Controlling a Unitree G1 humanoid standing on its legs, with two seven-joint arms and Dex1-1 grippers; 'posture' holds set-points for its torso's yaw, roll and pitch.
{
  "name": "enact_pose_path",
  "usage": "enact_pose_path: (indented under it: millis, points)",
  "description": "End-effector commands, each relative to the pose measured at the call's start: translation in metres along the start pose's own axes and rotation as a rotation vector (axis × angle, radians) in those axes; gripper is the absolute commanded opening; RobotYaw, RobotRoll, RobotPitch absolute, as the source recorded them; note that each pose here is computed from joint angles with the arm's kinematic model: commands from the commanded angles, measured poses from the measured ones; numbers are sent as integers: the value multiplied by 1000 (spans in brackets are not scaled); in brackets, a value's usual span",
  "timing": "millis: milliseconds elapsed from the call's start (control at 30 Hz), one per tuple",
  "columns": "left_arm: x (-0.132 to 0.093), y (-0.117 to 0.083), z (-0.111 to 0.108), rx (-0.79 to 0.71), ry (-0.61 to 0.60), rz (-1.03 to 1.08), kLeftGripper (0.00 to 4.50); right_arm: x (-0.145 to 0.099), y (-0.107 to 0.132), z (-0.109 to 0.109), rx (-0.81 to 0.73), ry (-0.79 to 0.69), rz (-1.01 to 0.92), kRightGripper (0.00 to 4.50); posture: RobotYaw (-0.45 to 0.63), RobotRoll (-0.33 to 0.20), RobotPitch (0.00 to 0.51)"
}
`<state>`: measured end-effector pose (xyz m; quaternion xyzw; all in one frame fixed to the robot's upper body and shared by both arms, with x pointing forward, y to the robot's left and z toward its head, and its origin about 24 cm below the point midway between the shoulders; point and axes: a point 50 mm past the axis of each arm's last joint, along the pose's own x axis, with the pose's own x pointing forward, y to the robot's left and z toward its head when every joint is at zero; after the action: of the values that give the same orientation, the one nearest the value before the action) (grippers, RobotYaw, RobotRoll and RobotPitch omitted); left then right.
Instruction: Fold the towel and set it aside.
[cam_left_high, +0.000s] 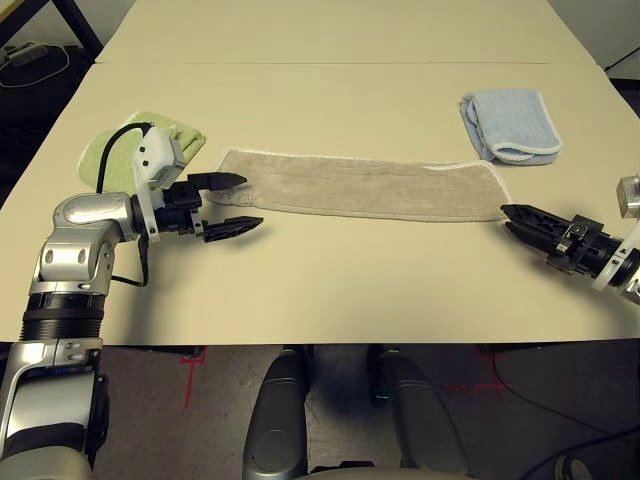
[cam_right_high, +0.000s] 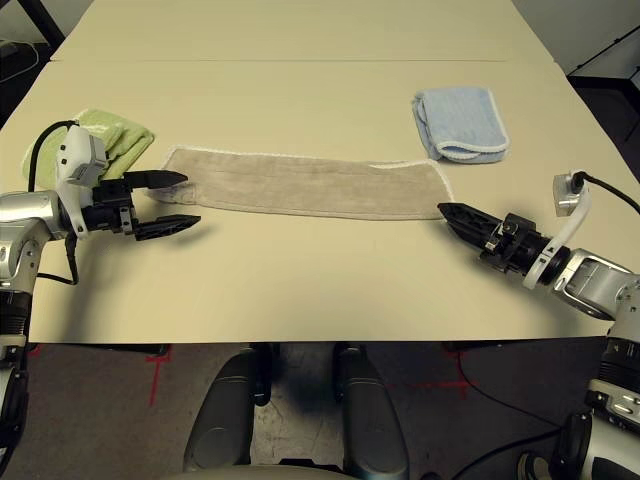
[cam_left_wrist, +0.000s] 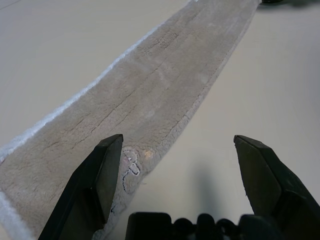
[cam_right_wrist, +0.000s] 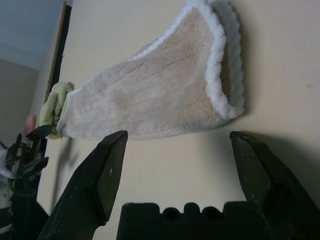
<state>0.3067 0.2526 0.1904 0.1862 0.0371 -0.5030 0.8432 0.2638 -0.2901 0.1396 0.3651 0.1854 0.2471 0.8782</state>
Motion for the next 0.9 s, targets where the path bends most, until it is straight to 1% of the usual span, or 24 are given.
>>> enact_pose_path:
  millis: [33,200,367,600,833,900]
  points:
    - [2,-3,-1,-1,4,-22,4500,1,0,-1,2,1,-33,4471,117,0,252]
    - [2,-2,0,1,6,-22,4500,8,-1,-3,5,0,-51,4471,117,0,250]
    - [2,-1,1,5,6,-23,4500,14,-6,-9,-4,28,-117,4471,118,0,250]
    - [3,0,2,6,7,-25,4500,25,-7,-9,35,-33,-143,4471,117,0,248]
    - [3,0,3,7,8,-26,4500,30,-6,-7,25,-47,-155,4471,118,0,248]
    - [3,0,3,7,9,-27,4500,30,-6,-7,24,-45,-155,4091,118,0,248]
